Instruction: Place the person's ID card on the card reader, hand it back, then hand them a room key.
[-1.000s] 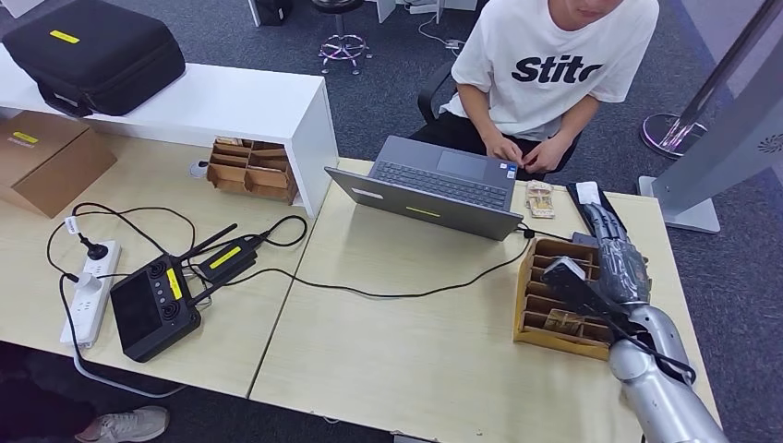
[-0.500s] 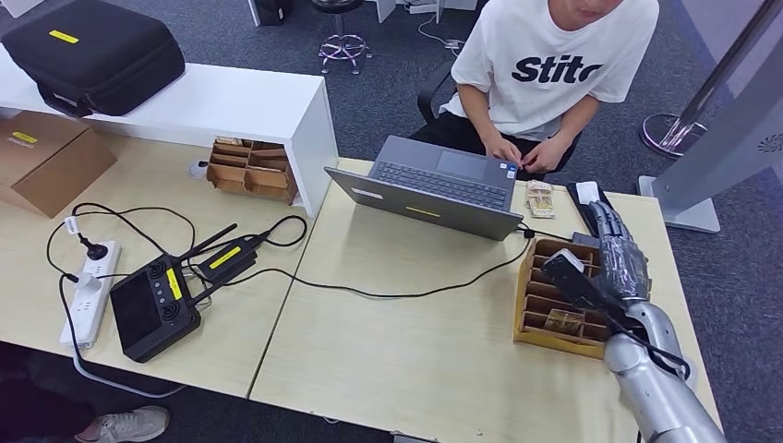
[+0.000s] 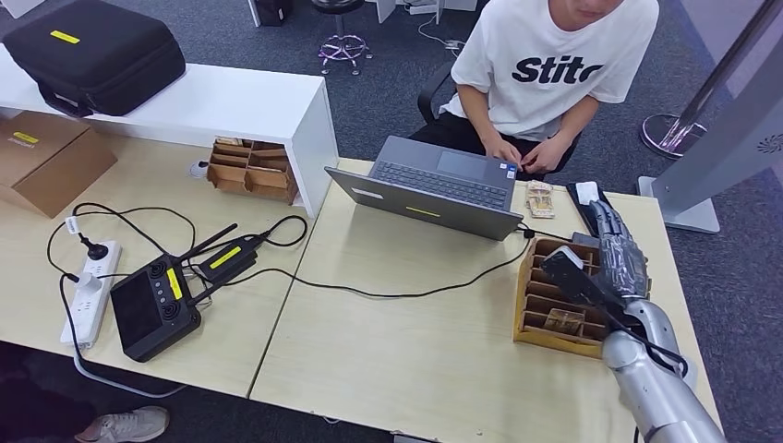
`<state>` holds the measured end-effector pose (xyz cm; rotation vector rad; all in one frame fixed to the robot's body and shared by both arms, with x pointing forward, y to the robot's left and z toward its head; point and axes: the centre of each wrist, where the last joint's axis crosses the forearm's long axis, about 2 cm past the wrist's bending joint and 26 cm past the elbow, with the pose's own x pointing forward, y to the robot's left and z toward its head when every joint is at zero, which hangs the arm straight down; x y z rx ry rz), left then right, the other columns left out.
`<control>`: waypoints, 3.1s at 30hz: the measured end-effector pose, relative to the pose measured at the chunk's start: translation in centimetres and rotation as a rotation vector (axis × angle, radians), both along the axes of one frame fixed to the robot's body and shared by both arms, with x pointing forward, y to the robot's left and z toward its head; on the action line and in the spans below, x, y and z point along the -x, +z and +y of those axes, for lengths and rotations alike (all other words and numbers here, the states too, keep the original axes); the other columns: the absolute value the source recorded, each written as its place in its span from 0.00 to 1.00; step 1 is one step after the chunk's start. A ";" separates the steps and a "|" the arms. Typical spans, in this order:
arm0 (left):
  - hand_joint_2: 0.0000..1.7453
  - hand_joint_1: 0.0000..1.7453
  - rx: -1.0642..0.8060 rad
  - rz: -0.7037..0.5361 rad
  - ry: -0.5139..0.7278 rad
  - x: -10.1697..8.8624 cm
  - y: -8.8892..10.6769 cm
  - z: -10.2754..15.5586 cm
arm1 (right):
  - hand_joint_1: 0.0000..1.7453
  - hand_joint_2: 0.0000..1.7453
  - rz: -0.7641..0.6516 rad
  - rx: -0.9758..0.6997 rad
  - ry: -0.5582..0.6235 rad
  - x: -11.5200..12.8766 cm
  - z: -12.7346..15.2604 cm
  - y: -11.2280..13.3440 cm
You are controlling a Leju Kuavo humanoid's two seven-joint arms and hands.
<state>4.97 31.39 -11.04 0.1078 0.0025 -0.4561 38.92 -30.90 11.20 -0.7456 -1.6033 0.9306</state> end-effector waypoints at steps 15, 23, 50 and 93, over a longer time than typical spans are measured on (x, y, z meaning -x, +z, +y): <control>1.00 0.00 0.000 0.000 0.002 0.0 0.0 0.0 | 1.00 1.00 0.015 -0.007 -0.007 0.2 -0.5 -0.6; 1.00 0.00 0.000 0.000 0.002 0.0 0.0 0.0 | 1.00 1.00 0.004 -0.032 0.000 0.3 -0.6 -0.7; 1.00 0.00 -0.002 0.001 -0.006 0.0 0.0 0.0 | 1.00 1.00 -0.134 -0.133 0.040 -0.7 0.5 3.0; 1.00 0.00 0.009 0.001 -0.138 -4.0 0.6 -1.0 | 0.00 1.00 -0.088 0.028 0.013 -11.5 7.0 21.7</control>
